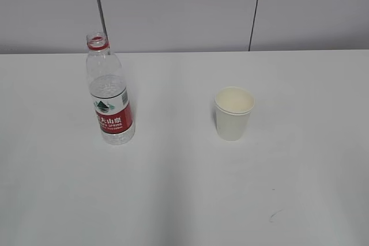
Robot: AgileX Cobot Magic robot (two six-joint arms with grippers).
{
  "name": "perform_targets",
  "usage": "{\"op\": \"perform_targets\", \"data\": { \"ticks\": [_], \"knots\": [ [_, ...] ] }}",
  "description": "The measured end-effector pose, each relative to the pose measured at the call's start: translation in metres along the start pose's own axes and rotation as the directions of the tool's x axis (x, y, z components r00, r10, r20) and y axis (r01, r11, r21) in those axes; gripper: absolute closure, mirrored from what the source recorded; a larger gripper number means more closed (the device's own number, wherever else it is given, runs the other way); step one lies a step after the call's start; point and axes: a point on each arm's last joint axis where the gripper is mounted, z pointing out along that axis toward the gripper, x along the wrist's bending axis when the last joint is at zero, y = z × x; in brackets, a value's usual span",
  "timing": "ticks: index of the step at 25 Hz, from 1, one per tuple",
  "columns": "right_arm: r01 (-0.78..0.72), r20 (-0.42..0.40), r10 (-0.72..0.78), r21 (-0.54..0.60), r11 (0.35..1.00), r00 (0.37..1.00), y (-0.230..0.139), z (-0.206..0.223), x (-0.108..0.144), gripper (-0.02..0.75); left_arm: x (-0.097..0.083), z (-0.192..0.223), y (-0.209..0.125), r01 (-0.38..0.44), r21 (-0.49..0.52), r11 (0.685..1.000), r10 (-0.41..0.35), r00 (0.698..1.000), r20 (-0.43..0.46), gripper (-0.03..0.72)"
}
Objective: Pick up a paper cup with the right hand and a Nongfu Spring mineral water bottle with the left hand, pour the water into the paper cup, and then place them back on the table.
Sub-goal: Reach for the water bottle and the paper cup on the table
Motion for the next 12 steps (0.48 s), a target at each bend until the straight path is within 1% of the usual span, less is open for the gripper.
{"op": "perform_targets", "data": {
  "ticks": [12],
  "knots": [
    [0.0, 0.0, 0.0, 0.0, 1.0, 1.0, 0.0, 0.0, 0.0, 0.168, 0.0, 0.0, 0.0, 0.0, 0.0, 1.0, 0.0, 1.0, 0.0, 0.193]
  ]
}}
